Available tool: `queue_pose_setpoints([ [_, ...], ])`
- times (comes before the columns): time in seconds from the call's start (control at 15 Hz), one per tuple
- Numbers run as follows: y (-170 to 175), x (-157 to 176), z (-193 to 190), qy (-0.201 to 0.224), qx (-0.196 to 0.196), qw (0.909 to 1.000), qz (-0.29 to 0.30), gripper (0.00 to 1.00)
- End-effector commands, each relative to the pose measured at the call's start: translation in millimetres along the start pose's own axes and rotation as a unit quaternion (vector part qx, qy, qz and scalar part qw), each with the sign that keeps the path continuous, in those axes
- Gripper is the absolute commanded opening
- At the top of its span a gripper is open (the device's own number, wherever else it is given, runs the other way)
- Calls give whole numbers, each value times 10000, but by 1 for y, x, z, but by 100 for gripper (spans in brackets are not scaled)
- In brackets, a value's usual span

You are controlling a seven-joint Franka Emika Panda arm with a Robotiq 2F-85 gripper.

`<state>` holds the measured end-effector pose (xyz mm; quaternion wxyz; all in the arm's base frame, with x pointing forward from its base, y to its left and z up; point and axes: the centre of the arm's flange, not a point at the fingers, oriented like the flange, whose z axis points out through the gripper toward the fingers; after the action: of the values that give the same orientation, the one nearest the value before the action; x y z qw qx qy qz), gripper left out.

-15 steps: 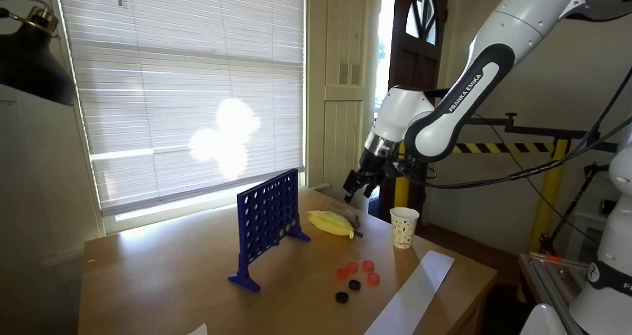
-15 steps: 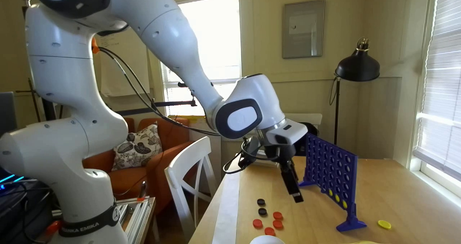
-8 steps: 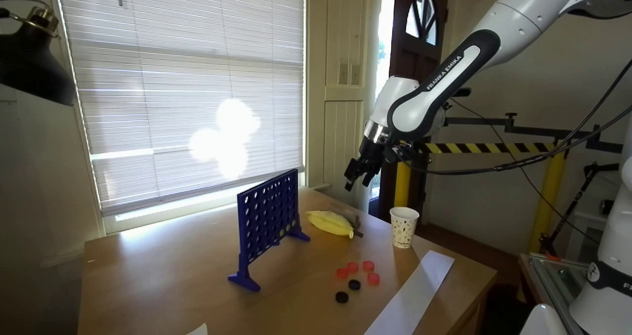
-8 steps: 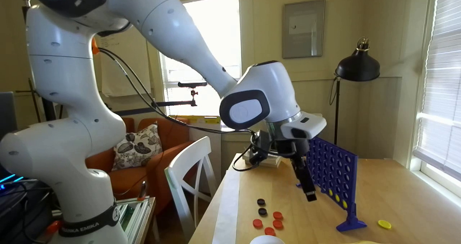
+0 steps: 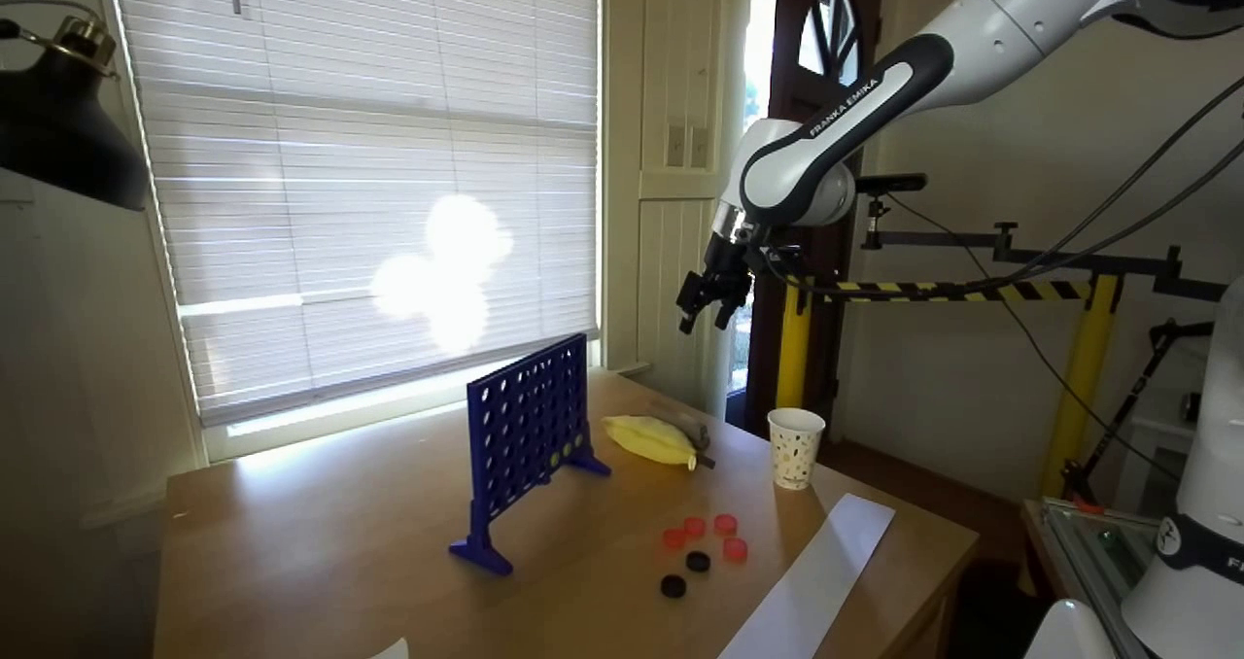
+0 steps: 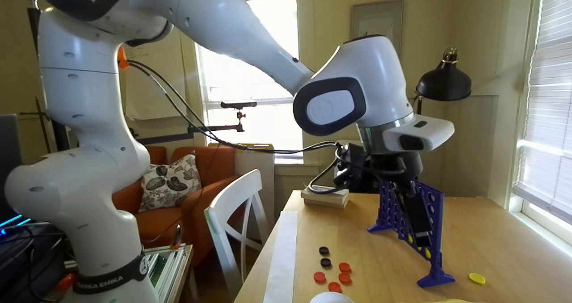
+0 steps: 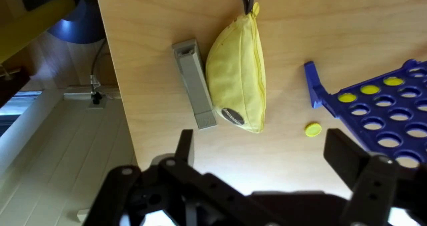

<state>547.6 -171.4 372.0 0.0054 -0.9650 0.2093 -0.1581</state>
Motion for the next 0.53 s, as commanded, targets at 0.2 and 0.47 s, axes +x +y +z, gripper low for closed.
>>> queue_pose_setpoints([
  [0.2, 1, 14, 5, 102, 33, 9998, 147, 100],
  [0.47, 0, 15, 8, 93, 36, 9998, 160, 100],
])
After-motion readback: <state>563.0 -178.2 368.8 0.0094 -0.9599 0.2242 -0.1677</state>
